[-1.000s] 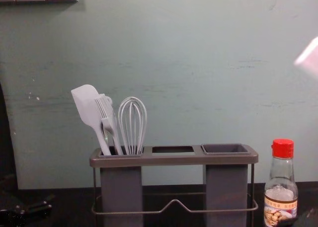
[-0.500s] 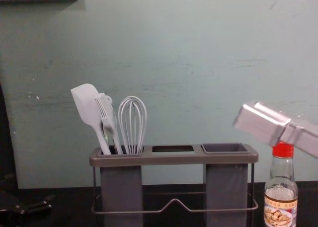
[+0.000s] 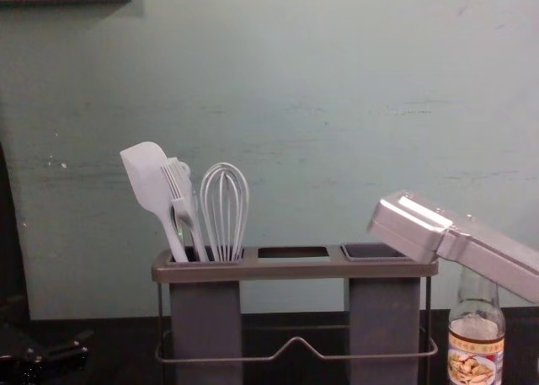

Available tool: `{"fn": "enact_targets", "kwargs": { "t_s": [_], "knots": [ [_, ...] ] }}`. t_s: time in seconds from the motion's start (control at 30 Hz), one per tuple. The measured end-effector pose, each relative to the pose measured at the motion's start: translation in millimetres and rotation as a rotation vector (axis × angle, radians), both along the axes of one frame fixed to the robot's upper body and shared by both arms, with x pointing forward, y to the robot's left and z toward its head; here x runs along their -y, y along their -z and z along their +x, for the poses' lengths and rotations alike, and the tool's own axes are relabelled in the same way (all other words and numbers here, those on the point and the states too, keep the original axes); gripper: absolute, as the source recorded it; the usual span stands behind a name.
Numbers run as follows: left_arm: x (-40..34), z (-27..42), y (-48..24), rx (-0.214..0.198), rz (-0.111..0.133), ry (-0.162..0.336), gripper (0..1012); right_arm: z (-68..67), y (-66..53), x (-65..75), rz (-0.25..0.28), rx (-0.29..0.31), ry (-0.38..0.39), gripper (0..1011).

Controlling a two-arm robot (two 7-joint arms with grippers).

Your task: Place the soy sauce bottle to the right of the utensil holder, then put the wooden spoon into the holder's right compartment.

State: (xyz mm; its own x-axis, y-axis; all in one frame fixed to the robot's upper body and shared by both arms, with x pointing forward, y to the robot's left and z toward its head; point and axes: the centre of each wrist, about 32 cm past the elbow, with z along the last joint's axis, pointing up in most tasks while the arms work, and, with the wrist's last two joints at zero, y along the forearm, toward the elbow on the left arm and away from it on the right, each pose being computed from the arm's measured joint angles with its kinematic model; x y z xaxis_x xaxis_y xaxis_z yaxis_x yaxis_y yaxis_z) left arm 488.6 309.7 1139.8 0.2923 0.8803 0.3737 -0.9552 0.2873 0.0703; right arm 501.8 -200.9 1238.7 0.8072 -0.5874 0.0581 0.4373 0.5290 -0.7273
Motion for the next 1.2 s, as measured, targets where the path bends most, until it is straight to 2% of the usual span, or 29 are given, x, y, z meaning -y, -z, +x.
{"fn": "enact_targets", "kwargs": {
  "t_s": [0.5,1.2],
  "knots": [
    [0.0,0.0,0.0,0.0,0.0,0.0,1005,10.1,4.6,-13.6,-0.01,0.006,-0.001,1004],
    [0.0,0.0,0.0,0.0,0.0,0.0,1005,12.6,11.7,-18.4,-0.02,0.001,0.008,1004]
  ]
}}
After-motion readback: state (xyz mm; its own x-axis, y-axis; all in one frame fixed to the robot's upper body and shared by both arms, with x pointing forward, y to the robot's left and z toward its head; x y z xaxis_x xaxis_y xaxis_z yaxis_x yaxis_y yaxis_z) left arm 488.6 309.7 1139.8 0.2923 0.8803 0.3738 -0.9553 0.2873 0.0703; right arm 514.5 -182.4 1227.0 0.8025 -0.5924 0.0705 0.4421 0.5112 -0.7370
